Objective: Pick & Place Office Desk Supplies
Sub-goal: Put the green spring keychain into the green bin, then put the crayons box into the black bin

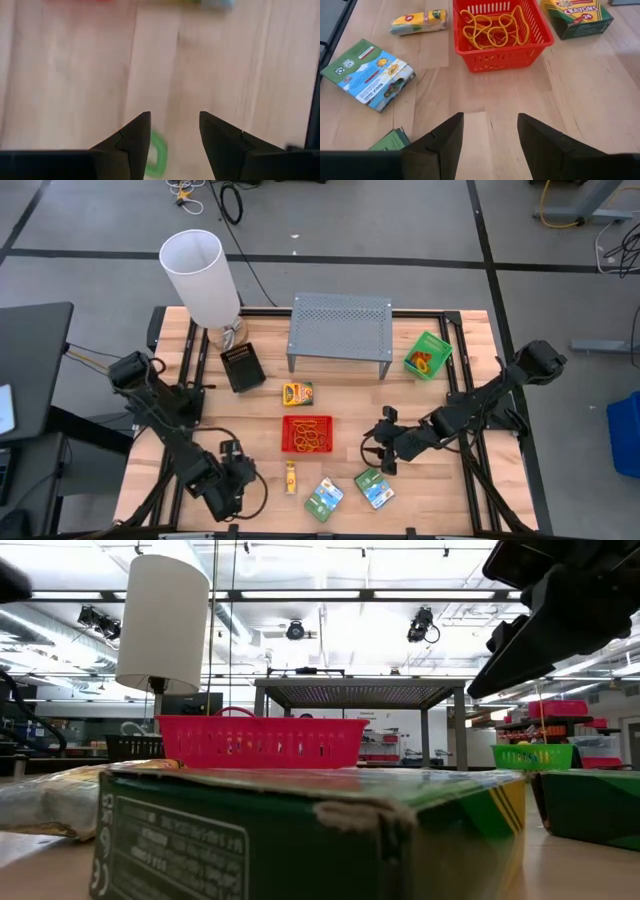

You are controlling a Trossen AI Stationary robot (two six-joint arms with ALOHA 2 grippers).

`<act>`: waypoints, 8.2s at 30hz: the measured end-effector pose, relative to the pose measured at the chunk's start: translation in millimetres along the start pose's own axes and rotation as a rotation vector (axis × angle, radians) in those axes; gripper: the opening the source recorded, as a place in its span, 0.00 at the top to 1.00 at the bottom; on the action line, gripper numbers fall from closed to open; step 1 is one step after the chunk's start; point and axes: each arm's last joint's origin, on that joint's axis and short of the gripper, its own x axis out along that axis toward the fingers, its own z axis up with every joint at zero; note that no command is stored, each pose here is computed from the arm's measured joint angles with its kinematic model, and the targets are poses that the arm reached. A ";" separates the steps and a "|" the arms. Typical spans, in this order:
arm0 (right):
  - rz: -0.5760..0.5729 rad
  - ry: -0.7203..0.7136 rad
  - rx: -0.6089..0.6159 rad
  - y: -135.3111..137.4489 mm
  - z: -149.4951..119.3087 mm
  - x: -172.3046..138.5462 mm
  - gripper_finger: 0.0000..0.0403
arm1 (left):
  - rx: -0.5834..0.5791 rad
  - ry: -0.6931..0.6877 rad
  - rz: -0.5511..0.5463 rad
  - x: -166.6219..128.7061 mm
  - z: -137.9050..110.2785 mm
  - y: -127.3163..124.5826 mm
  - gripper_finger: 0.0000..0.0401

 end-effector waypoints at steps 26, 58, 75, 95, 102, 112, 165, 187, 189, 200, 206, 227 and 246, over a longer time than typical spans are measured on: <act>0.003 -0.005 -0.014 0.3 0.4 0.0 0.52 | -0.032 0.259 0.150 60.5 -25.9 -12.9 0.66; 0.133 -0.288 -0.299 13.8 28.0 -4.9 0.52 | 0.345 -0.364 0.269 12.9 70.8 -23.4 0.98; -0.023 -0.243 -0.479 7.2 22.1 4.7 0.46 | 0.558 -0.545 0.070 32.1 177.1 32.9 0.98; -0.032 -0.247 -0.461 2.2 25.3 6.9 0.45 | 0.582 -0.612 -0.076 42.2 212.8 78.4 0.98; -0.045 -0.260 -0.438 -2.9 29.2 8.8 0.51 | 0.587 -0.605 -0.064 44.5 213.8 83.5 0.98; -0.054 -0.257 -0.438 -5.1 30.0 9.7 0.94 | 0.585 -0.596 -0.059 45.8 214.8 87.5 0.98; -1.064 0.295 0.294 -85.7 -19.6 -39.9 0.97 | 0.398 -0.360 0.524 13.2 65.0 -4.0 0.75; -1.339 0.569 0.470 -146.9 -31.7 -49.7 0.97 | 0.391 -0.513 0.537 -6.0 25.6 -26.5 0.75; -1.318 0.565 0.475 -148.2 -31.6 -46.6 0.92 | 0.386 -0.516 0.536 -6.2 25.4 -26.6 0.75; -1.292 0.547 0.471 -158.4 -28.9 -39.4 0.54 | 0.370 -0.518 0.535 -6.3 25.1 -26.1 0.75; -1.335 0.514 0.450 -163.8 -27.7 -40.3 0.49 | 0.354 -0.516 0.544 -6.7 23.9 -24.1 0.75; -0.816 0.320 0.251 -87.8 -20.2 -8.1 0.52 | 0.267 -0.482 0.411 -8.0 14.5 -34.9 0.75; 0.078 0.072 0.020 6.8 7.6 3.0 0.52 | 0.331 -0.676 0.272 -26.6 18.8 -63.7 0.75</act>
